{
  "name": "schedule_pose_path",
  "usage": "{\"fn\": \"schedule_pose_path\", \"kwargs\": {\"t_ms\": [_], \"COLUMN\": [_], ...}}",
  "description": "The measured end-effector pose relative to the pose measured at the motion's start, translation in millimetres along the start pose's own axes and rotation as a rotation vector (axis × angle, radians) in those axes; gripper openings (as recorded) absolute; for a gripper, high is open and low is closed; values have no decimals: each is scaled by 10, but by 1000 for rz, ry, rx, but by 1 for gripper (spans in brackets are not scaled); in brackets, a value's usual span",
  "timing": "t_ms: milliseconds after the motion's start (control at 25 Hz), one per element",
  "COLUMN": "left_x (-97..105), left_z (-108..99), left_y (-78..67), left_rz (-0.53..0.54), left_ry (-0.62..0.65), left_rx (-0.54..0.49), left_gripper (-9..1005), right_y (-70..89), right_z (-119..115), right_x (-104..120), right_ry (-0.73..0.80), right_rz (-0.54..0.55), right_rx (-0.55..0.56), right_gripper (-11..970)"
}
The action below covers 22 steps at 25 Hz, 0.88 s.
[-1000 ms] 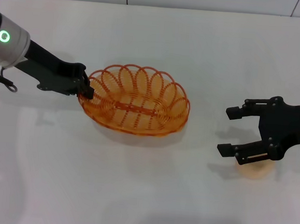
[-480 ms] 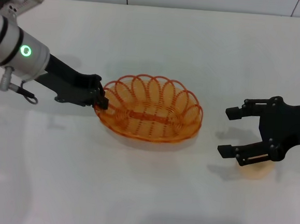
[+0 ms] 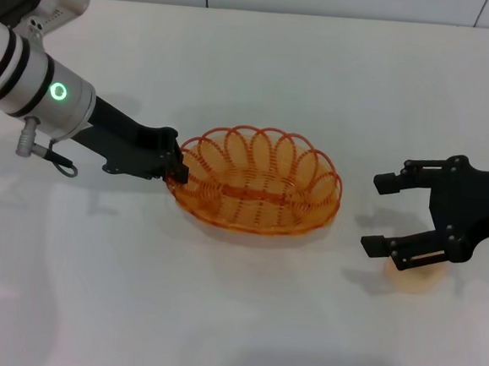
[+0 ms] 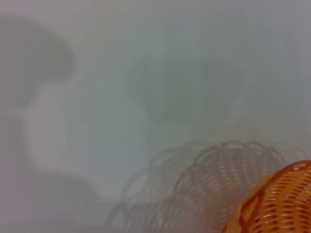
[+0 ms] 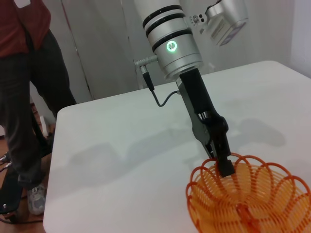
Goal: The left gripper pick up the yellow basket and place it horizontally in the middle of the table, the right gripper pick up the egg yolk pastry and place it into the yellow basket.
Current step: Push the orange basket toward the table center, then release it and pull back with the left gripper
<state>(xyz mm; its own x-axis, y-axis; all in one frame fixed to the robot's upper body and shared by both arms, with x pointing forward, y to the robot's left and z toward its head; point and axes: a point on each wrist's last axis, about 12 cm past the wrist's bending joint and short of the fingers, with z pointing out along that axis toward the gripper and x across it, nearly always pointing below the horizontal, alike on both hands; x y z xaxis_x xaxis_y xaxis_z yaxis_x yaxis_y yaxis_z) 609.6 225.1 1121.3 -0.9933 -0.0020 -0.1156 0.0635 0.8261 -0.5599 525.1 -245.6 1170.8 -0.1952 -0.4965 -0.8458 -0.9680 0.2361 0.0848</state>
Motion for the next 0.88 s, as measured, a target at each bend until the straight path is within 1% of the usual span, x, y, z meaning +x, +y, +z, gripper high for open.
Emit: {"fn": "schedule_pose_path", "kwargs": {"t_ms": [280,880], "left_x": [-15,17], "left_z": [2,65], "left_y": [9,74], "left_rz": [-9,-31], "left_ry": [-13,0], "left_rx": [-9,-32], "left_gripper": [77,77], "right_y": [10,9], "right_z": [0,0], "right_x": [1,4], "right_ry": [1,1], "right_rz": [-5,-8], "right_rx": [-8,-9], "right_gripper": [858,858]}}
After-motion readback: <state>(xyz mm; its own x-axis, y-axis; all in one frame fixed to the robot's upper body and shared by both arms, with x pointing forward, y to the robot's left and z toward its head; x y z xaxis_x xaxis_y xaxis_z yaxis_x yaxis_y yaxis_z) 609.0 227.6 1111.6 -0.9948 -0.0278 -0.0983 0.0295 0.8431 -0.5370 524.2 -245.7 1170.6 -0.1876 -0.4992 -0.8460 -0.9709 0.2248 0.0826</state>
